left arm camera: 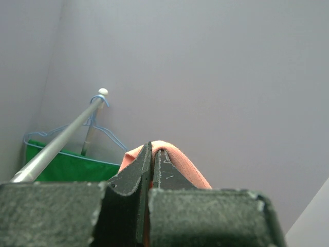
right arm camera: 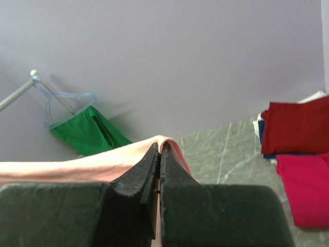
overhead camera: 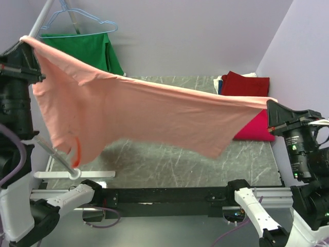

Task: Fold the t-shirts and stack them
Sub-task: Flatten the tshirt out

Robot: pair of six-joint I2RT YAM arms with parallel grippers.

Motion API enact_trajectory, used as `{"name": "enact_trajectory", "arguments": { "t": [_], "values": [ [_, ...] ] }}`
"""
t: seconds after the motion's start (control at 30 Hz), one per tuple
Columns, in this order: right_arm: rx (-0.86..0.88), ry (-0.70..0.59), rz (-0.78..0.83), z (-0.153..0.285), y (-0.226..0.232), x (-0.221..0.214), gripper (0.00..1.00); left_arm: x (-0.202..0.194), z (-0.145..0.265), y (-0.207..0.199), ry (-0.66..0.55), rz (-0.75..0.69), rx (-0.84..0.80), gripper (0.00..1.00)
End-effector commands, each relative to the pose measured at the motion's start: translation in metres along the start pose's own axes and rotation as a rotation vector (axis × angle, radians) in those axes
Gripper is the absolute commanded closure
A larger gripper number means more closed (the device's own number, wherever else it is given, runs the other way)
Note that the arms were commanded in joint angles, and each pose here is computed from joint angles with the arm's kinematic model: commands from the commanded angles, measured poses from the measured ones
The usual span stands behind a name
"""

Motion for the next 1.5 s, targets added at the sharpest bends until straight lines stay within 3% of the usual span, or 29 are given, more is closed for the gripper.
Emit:
{"name": "enact_trajectory", "arguments": {
  "t": [0.0,0.07,0.17,0.33,0.5,0.6,0.87,1.07,1.47],
  "values": [
    [-0.030,-0.035,0.031,-0.021,0.002,0.007,1.00,-0.013,-0.039,-0.019,0.001,-0.034,-0.015,0.99],
    [-0.052,-0.030,0.024,-0.036,-0.003,-0.001,1.00,-0.021,-0.053,-0.026,0.010,-0.053,-0.021,0.99],
    [-0.130,0.022,0.005,-0.067,-0.020,-0.029,1.00,-0.063,-0.078,-0.036,0.073,-0.101,-0.013,0.99],
    [-0.307,0.156,-0.070,-0.119,-0.071,-0.112,1.00,-0.209,-0.105,-0.046,0.348,-0.172,0.010,0.99],
    [-0.483,0.270,-0.112,-0.164,-0.114,-0.182,1.00,-0.363,-0.092,-0.036,0.630,-0.261,0.076,0.99],
    [-0.561,0.337,-0.104,-0.196,-0.138,-0.223,1.00,-0.430,-0.087,-0.029,0.744,-0.315,0.142,0.99],
    [-0.715,0.472,-0.081,-0.303,-0.183,-0.301,1.00,-0.572,-0.112,-0.018,0.861,-0.488,0.304,0.99],
    [-0.770,0.495,-0.076,-0.356,-0.203,-0.321,1.00,-0.628,-0.142,-0.019,0.861,-0.501,0.300,0.99],
    [-0.899,0.384,-0.097,-0.388,-0.232,-0.297,1.00,-0.624,-0.168,0.007,0.736,-0.497,0.426,0.99]
  ]
}}
Point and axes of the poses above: each gripper's point midway between its finger pads, its own z axis back along the fingers, its own y axis along the line the jaws close on, x = y × z, the point moved 10 cm from there along z, back along the fingers, and after that the axes turned 7 degrees about -z, right-handed, at the moved point
